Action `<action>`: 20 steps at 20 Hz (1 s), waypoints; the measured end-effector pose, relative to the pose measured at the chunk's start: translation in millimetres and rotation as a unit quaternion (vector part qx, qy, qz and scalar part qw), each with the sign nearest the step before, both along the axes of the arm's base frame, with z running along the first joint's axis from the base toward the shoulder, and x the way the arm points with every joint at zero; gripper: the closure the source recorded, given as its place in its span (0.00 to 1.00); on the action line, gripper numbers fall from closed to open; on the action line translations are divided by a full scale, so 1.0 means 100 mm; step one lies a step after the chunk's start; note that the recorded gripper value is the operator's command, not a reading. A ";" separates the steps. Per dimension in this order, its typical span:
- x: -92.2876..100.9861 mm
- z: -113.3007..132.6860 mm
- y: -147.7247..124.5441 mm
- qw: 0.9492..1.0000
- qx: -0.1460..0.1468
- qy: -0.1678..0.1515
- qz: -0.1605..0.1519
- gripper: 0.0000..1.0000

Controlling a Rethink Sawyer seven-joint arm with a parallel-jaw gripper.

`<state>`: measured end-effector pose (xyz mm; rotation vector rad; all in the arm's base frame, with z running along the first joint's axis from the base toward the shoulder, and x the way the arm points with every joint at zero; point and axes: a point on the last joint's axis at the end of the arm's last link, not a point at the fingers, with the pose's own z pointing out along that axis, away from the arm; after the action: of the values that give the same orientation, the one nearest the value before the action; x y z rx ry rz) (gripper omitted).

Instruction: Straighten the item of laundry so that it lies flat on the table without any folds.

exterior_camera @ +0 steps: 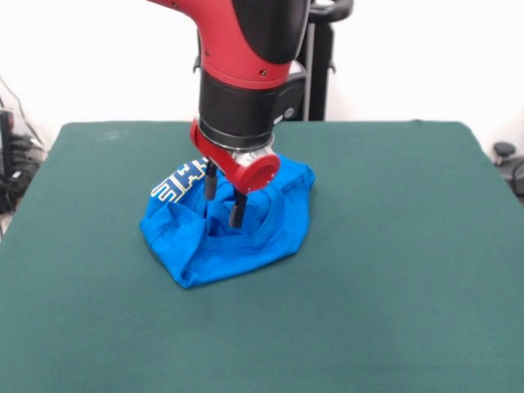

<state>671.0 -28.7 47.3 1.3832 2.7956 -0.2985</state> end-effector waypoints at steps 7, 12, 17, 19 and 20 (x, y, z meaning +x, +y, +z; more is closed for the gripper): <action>0.01 0.10 -0.13 1.000 -0.010 0.024 0.003 0.00; 0.05 0.14 -0.22 1.000 -0.009 0.028 -0.005 0.00; 0.08 0.14 -0.24 1.000 -0.009 0.025 -0.004 0.00; 0.09 0.15 -0.24 1.000 -0.010 0.024 -0.004 0.00; 0.11 0.15 -0.24 1.000 -0.010 0.022 -0.003 0.00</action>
<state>682.4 -52.8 62.5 1.3995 2.8157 -0.3609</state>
